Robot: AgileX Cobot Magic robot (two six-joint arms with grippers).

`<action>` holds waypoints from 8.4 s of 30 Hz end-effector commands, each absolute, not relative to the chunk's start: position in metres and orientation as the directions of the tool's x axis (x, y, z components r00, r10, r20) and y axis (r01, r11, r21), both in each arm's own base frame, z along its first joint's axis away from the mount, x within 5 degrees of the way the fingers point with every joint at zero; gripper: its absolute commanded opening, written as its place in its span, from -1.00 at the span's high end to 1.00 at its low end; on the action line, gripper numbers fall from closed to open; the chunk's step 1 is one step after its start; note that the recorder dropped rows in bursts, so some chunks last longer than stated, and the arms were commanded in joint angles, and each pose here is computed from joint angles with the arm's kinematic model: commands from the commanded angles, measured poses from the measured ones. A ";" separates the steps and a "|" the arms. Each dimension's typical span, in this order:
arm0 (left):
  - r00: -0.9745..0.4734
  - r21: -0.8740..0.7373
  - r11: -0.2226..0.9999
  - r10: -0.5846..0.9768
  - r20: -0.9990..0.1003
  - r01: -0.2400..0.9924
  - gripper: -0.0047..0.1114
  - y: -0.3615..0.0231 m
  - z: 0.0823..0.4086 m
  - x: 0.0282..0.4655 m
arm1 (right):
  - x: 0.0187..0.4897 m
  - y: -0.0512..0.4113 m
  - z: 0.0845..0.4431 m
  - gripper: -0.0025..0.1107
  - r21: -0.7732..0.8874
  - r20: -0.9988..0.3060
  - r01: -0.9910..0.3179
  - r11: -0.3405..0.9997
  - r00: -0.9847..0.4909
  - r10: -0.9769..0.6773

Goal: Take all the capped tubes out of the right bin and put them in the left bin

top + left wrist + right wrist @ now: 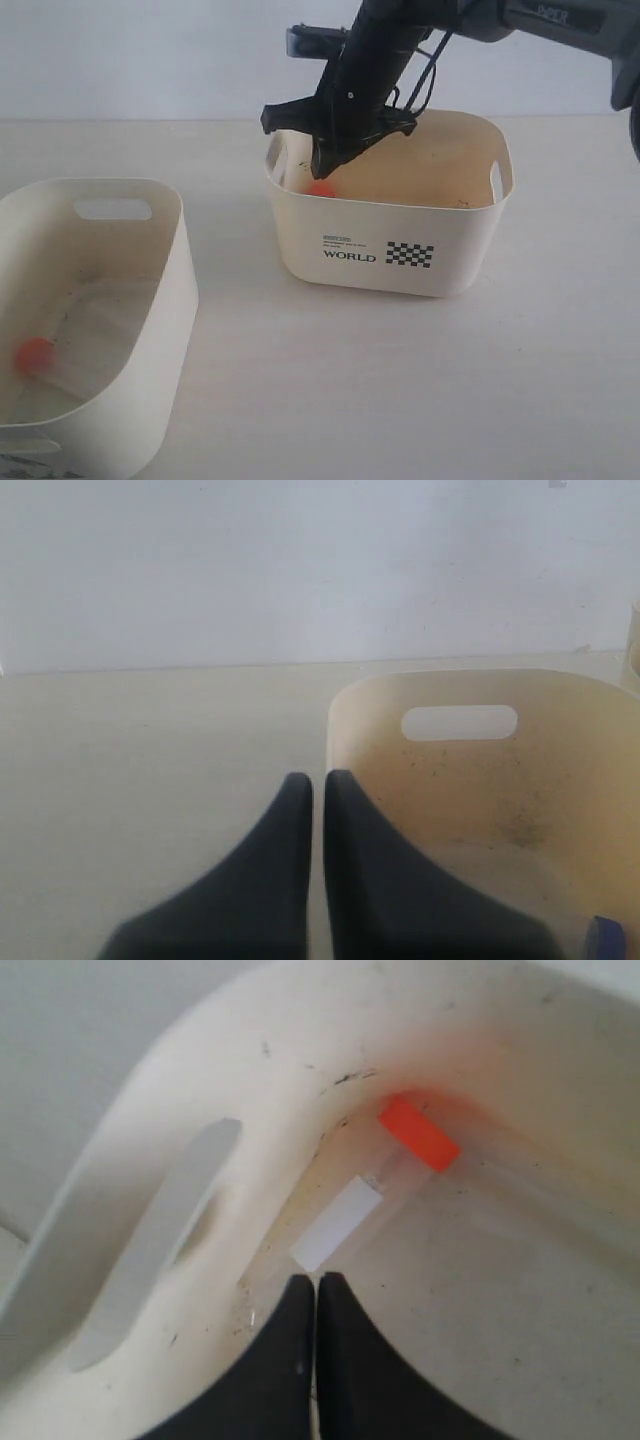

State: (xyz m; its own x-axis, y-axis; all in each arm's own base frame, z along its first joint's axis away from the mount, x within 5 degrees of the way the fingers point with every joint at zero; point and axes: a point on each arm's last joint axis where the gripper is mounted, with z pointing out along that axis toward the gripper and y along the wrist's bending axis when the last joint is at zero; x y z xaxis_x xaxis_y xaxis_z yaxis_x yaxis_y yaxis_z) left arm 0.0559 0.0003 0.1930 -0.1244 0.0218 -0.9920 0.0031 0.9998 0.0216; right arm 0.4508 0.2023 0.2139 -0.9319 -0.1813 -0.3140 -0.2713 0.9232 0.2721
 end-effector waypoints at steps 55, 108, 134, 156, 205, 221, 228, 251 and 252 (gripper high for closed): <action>-0.121 0.014 1.000 0.014 -0.993 0.001 0.84 0.000 0.194 0.056 | 0.444 0.176 0.250 0.96 0.232 -0.310 -0.024 0.972 -0.949 0.050; -0.125 0.014 1.000 0.014 -0.992 0.001 0.84 0.000 0.194 0.056 | 0.432 0.212 0.120 -0.42 0.479 -0.182 0.175 0.860 -0.939 0.293; -0.125 0.014 1.000 0.014 -0.992 0.001 0.84 0.000 0.194 0.056 | 0.424 0.204 0.186 0.96 0.454 -0.286 0.076 0.888 -0.931 0.227; -0.125 0.014 1.000 0.014 -0.992 0.001 0.84 0.000 0.194 0.056 | 0.317 0.238 0.357 0.96 0.385 -0.624 -0.544 0.746 -0.748 -0.224; -0.147 0.014 1.000 0.014 -0.989 0.000 0.84 0.000 0.192 0.055 | 0.405 0.166 0.278 0.96 -0.052 -0.332 0.024 0.998 -0.943 0.005; -0.152 0.039 0.999 0.038 -0.988 -0.002 0.84 0.001 0.191 0.055 | 0.423 0.167 0.221 0.96 -0.215 -0.210 -0.169 0.962 -0.954 -0.215; -0.151 0.148 0.989 0.145 -0.978 -0.011 0.84 0.003 0.192 0.055 | 0.427 0.167 0.203 0.96 -0.265 -0.150 -0.275 0.924 -0.935 -0.321; -0.152 0.193 0.981 0.188 -0.970 -0.015 0.84 0.004 0.192 0.055 | 0.434 0.162 0.178 -0.15 -0.359 -0.094 -0.314 0.879 -0.925 -0.368; -0.152 0.193 0.981 0.188 -0.970 -0.015 0.84 0.004 0.192 0.055 | 0.434 0.162 0.177 -0.21 -0.358 -0.095 -0.307 0.882 -0.927 -0.362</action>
State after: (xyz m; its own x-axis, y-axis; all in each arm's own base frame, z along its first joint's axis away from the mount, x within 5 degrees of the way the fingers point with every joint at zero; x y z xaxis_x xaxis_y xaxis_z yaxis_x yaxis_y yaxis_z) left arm 0.0556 0.0042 0.1913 -0.1494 0.1943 -0.9695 -0.0126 0.9800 0.1984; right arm 0.4333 0.1632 0.1762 -0.9240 -0.3717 -0.0896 -0.3205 0.8807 -0.3487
